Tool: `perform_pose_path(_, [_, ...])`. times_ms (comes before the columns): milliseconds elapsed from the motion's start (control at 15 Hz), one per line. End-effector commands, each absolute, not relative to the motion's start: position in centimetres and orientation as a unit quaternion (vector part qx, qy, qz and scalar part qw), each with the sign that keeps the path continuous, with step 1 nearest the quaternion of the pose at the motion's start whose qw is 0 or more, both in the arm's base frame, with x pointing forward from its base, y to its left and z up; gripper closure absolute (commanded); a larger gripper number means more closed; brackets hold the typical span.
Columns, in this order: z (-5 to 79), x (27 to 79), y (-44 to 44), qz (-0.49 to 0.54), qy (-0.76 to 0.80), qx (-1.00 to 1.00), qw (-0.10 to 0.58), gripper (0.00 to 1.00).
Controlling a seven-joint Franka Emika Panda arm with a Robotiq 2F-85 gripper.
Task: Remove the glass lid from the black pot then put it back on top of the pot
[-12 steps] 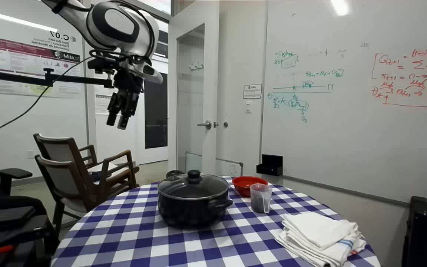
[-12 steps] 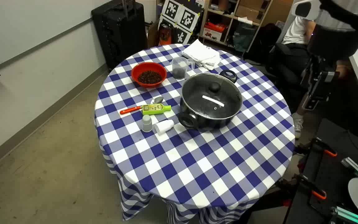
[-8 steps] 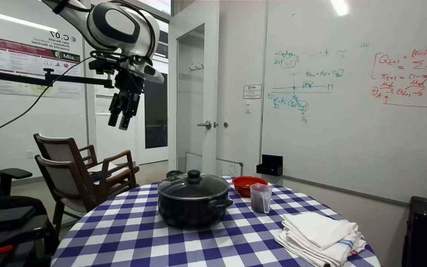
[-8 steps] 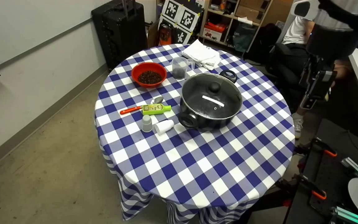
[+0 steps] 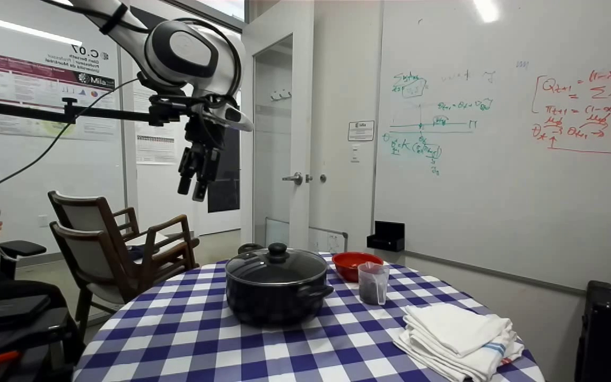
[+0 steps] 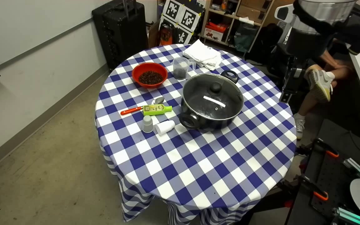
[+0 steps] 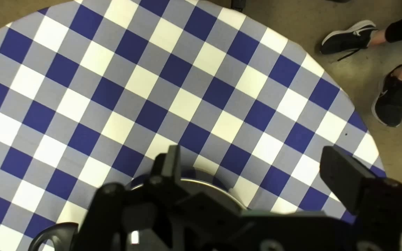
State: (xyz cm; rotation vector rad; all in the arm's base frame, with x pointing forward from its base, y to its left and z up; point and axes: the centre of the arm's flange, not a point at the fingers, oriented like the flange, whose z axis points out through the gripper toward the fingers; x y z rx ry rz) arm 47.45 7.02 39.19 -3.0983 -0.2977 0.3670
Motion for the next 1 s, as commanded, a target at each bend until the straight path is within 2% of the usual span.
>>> perform_pose_path(0, [38.0, 51.5, 6.5, 0.101, -0.062, -0.993, -0.009, 0.00])
perform_pose_path(667, [34.6, 61.4, 5.6, 0.048, -0.013, -0.997, -0.053, 0.00])
perform_pose_path(933, [32.6, 64.4, 5.6, 0.036, -0.022, -0.998, -0.037, 0.00])
